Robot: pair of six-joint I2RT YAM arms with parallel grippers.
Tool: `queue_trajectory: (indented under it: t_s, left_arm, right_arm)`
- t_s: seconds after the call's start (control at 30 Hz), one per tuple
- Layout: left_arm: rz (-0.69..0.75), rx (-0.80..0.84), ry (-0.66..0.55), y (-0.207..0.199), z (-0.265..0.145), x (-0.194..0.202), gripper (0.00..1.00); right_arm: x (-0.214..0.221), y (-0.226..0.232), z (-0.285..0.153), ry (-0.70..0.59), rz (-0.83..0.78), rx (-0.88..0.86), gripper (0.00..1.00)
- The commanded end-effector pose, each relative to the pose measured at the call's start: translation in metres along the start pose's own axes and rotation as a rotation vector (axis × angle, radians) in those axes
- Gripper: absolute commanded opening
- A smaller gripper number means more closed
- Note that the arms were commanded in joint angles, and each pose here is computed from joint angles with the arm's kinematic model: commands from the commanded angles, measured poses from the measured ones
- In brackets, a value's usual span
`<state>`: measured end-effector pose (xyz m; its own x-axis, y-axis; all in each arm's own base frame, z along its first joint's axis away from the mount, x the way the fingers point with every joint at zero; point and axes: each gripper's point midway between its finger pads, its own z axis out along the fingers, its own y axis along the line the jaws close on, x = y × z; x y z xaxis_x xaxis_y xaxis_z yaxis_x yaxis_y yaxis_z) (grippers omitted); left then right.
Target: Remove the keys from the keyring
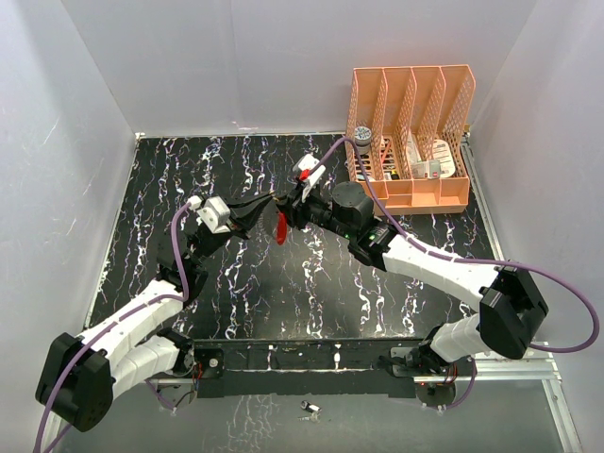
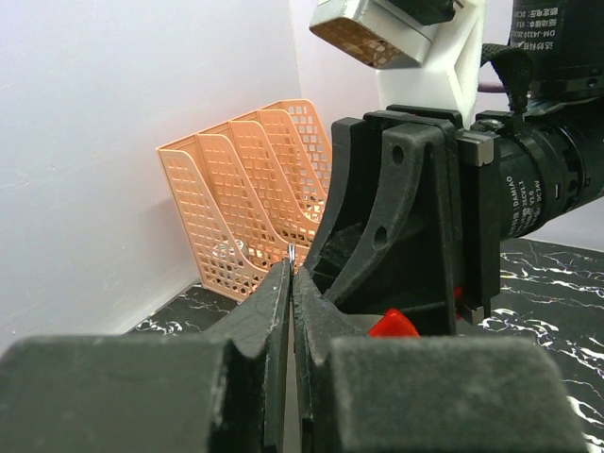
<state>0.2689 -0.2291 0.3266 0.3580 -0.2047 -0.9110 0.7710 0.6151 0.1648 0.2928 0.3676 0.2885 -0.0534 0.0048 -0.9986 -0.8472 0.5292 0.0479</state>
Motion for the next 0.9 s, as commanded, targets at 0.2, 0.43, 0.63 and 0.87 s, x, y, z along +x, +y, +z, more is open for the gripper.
queue_trajectory:
  t_s: [0.2,0.43,0.63,0.87]
  left_arm:
    - [0.041,-0.008,-0.067,0.002,0.001,-0.023,0.00]
    - [0.049,-0.022,-0.047,0.005,0.001,-0.020,0.00]
    - [0.058,-0.044,-0.060,0.009,0.001,-0.024,0.00]
    - [0.071,-0.055,-0.049,0.013,0.001,-0.023,0.00]
  right_arm:
    - [-0.056,0.002,-0.005,-0.143,-0.058,0.016,0.00]
    - [-0.060,-0.009,-0.015,-0.127,-0.103,0.086,0.00]
    - [-0.063,-0.011,-0.022,-0.130,-0.116,0.107,0.00]
    - [-0.065,-0.011,-0.024,-0.132,-0.118,0.111,0.00]
